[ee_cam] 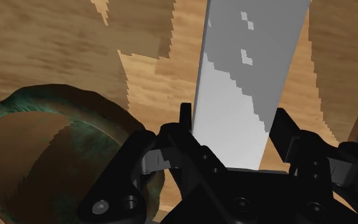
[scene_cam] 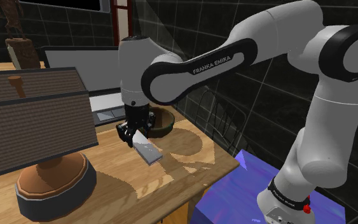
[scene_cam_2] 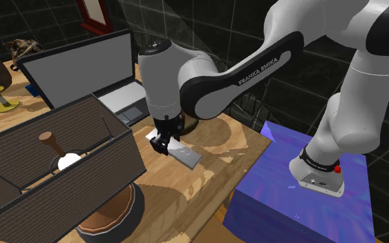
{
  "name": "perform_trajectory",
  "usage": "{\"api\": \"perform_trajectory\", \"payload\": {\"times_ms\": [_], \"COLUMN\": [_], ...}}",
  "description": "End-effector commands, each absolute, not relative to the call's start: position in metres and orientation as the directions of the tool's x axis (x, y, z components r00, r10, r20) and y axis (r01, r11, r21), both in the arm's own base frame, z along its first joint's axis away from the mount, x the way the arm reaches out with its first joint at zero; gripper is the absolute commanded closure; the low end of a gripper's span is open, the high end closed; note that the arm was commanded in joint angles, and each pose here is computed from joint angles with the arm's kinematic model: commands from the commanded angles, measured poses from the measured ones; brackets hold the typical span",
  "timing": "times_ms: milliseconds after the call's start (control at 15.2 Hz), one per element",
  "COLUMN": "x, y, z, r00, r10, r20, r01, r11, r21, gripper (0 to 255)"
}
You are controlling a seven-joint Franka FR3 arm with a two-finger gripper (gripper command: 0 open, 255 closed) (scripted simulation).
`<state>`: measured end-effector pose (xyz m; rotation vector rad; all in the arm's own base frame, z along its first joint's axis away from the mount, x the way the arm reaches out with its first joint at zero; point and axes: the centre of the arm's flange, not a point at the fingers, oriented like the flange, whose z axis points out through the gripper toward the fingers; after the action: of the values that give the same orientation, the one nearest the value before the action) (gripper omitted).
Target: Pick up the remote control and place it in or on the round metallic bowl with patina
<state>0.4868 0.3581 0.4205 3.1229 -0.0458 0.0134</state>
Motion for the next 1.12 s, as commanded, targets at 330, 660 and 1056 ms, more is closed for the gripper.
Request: {"api": "perform_trajectory", "payload": {"times_ms": [330,660,1056], "x": [0.487,0.487,0.5], "y": [0.357,0.357,0.335], "z": [0.457,0.484,0.504], "r00": [1.0,1.0,1.0], "r10": [-0.029,-0.029,-0.029], "r20": [0.009,0.009,0.009], "r01": [-0.029,-0.029,-0.029], "r11": [-0.999,-0.999,-0.999], "r21": [0.018,0.018,0.018], "gripper": [255,255,255]}}
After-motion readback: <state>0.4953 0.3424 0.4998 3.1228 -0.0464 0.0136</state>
